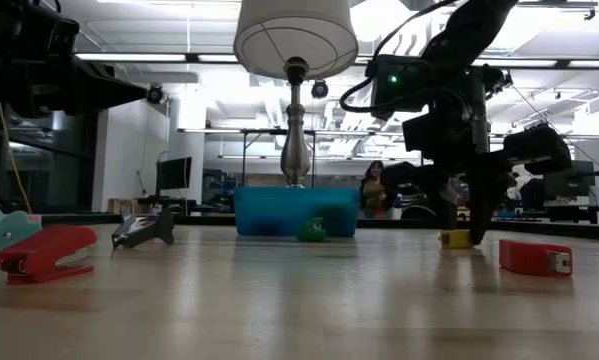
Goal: Pick and place Stapler, Stapler remover, tape
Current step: Put the yellow stapler into the left transparent bin
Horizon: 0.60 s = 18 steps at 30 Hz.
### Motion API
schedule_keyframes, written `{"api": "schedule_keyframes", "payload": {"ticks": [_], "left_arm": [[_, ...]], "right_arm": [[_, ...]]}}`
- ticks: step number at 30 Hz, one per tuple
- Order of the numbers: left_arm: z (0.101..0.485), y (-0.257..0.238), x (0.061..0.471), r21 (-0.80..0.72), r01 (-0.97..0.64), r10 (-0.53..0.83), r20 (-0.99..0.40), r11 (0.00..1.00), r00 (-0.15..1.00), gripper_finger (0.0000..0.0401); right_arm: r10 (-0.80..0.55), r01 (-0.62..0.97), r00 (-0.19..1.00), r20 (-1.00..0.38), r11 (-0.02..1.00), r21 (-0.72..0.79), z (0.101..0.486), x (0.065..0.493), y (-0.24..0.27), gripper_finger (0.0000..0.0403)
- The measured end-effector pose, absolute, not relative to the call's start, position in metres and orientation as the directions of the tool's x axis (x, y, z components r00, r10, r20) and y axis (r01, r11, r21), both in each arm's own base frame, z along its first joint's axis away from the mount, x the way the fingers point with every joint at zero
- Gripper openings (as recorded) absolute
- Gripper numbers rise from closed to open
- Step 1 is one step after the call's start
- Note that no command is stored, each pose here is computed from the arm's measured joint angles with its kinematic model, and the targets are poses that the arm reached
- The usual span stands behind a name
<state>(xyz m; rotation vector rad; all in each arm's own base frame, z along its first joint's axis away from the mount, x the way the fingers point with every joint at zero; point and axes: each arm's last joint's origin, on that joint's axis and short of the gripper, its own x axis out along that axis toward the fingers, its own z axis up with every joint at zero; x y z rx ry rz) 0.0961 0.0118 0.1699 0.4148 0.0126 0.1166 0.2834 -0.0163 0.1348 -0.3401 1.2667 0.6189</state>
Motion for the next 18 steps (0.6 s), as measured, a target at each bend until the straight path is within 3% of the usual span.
{"api": "schedule_keyframes", "payload": {"ticks": [18], "left_arm": [[0.170, 0.012, 0.096, 0.403, -0.111, 0.116, 0.012, 0.909, 0.993, 0.0001]], "right_arm": [[0.237, -0.429, 0.387, -0.891, 0.902, 0.053, 0.141, 0.306, -0.005, 0.0112]]}}
